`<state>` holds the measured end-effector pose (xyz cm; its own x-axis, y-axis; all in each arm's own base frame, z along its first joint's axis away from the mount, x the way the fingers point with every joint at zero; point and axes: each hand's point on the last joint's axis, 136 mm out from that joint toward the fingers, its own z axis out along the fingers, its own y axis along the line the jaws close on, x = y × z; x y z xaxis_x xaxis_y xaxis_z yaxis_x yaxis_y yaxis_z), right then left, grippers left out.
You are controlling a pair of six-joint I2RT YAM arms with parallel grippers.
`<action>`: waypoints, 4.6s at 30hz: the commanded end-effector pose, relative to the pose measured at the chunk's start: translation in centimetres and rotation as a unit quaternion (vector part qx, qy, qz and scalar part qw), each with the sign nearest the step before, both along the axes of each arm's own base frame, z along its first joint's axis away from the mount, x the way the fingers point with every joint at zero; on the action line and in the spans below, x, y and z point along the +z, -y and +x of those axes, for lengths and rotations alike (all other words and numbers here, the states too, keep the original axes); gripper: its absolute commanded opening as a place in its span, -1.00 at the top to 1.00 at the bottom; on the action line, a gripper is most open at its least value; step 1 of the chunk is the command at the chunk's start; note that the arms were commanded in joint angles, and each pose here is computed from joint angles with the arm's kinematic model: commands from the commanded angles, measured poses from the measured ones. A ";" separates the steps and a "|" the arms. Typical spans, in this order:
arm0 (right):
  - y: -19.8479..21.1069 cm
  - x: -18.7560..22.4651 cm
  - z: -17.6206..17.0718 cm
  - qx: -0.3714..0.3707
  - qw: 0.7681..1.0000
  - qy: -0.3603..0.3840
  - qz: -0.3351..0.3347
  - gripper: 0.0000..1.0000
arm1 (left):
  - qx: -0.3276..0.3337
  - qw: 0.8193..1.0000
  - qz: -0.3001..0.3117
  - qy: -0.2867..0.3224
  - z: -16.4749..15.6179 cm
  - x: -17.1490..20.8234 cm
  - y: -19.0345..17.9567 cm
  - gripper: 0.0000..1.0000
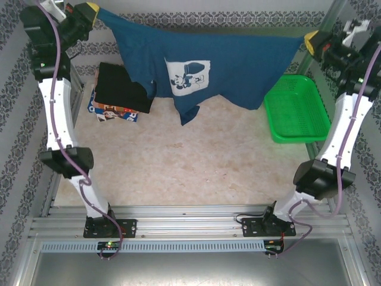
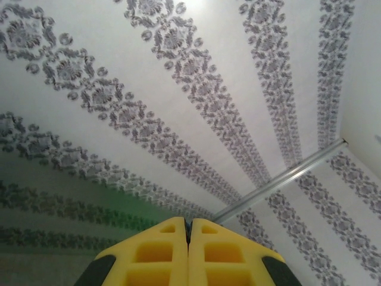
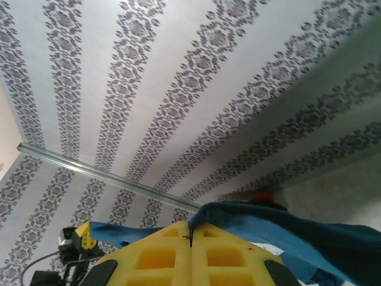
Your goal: Fold and stack the t-shirts
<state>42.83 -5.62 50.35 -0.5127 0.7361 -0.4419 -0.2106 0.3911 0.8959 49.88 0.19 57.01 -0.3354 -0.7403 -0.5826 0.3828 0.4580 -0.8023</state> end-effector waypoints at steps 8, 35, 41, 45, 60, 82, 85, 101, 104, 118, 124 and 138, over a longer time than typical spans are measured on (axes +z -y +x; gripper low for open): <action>-5.2 -11.2 -7.3 0.033 0.996 -0.083 -0.029 1.00 | -0.009 0.998 -0.004 -0.062 -9.4 -10.3 2.3 1.00; -5.8 7.2 3.0 0.059 0.988 0.139 -0.020 1.00 | -0.033 0.995 -0.043 0.083 2.9 3.7 4.5 1.00; -4.7 14.5 3.4 0.057 0.967 0.249 0.002 1.00 | 0.009 0.979 -0.118 0.166 3.9 7.1 1.2 1.00; -1.1 17.4 2.1 0.040 0.943 0.322 0.073 1.00 | 0.038 0.968 -0.128 0.212 2.1 9.5 -1.7 1.00; -0.9 6.3 2.2 0.123 0.987 0.101 0.021 1.00 | -0.024 0.988 -0.016 0.152 -3.0 5.6 -1.7 1.00; -10.3 -36.1 -20.2 0.081 0.913 -0.400 -0.014 1.00 | 0.046 0.894 0.065 -0.440 -25.4 -42.4 1.6 1.00; -11.0 -37.2 -22.5 0.074 0.900 -0.430 -0.004 1.00 | 0.085 0.859 0.080 -0.498 -27.7 -43.7 0.6 1.00; -8.5 -39.3 -28.7 -0.036 0.823 -0.564 -0.055 1.00 | 0.256 0.785 0.101 -0.555 -32.5 -42.3 -4.2 1.00; -9.0 -39.1 -29.9 -0.038 0.823 -0.565 -0.054 1.00 | 0.256 0.787 0.087 -0.555 -33.3 -42.5 -3.6 1.00; -7.1 -40.5 -24.9 -0.033 0.829 -0.550 -0.094 1.00 | 0.184 0.826 0.157 -0.510 -22.9 -42.4 -3.2 1.00; -7.7 -40.6 -21.8 -0.002 0.833 -0.539 -0.126 1.00 | 0.149 0.826 0.206 -0.503 -17.1 -42.2 -2.3 1.00; -6.4 -41.2 -17.6 0.027 0.831 -0.533 -0.158 1.00 | 0.098 0.827 0.231 -0.503 -9.9 -43.7 -1.3 1.00</action>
<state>24.32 1.17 8.87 -0.7412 0.6536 0.1531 0.6434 0.6268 0.4395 38.26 2.12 12.32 -0.7002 -0.6606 -0.2710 -0.5529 0.7417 -0.3796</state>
